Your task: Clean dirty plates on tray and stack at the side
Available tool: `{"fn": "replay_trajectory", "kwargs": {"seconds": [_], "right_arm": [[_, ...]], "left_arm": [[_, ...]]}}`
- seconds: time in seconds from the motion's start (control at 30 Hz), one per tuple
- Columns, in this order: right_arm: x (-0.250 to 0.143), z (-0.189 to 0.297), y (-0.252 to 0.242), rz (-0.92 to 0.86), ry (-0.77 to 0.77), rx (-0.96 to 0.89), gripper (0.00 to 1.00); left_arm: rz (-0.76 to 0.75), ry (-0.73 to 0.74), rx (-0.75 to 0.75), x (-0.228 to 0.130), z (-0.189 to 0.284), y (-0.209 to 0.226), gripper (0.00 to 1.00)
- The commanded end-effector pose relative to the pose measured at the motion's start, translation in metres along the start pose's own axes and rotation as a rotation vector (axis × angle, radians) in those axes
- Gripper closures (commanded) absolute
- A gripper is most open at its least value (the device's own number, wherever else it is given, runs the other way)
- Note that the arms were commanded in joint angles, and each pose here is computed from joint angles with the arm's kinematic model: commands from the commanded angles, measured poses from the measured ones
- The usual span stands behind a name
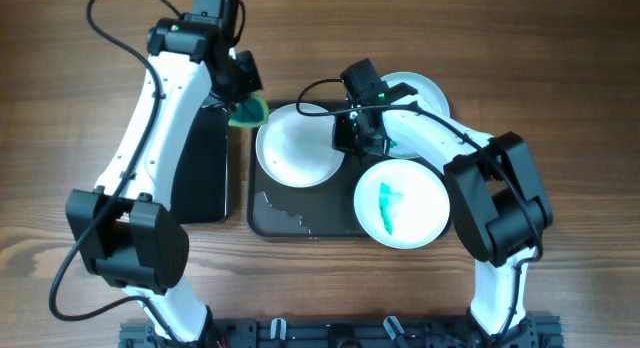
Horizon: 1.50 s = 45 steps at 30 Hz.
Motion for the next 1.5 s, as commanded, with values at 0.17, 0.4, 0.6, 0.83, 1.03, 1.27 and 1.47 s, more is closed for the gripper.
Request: {"fn": "replay_trajectory", "kwargs": {"seconds": [0.17,0.4,0.6,0.83,1.03,1.27,1.47], "right_arm": [[0.000,-0.011,-0.028,-0.101,-0.033,-0.157,0.96],[0.002,-0.011,-0.027,-0.099,-0.040,-0.151,0.96],[0.002,-0.011,-0.026,-0.091,-0.039,-0.147,0.96],[0.002,-0.011,-0.026,-0.076,-0.039,-0.147,0.96],[0.002,-0.011,-0.026,-0.075,-0.038,-0.143,0.96],[0.003,-0.011,-0.025,-0.072,-0.043,-0.140,0.96],[0.003,-0.011,-0.025,-0.072,-0.043,-0.140,0.96]], "left_arm": [[-0.033,0.065,0.044,-0.051,-0.073,-0.013,0.96],[-0.176,0.032,-0.074,-0.071,-0.124,-0.013,0.96],[-0.185,-0.004,-0.112,-0.076,-0.138,-0.016,0.96],[-0.356,0.039,-0.374,-0.098,-0.129,-0.069,0.96],[0.002,-0.101,0.054,-0.063,-0.139,0.008,0.96],[-0.062,-0.066,0.133,-0.069,-0.132,0.016,0.96],[-0.296,-0.114,0.097,-0.054,-0.115,-0.007,0.96]]}}
Point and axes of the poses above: each gripper's point midway between its finger pads, its own z axis back along the fingers, its own y axis along the line the jaws close on, x = y × z, the point moved 4 cm from there along z, back along the fingers, and after that the axes turned 3 degrees about z, right-handed, at the moved point
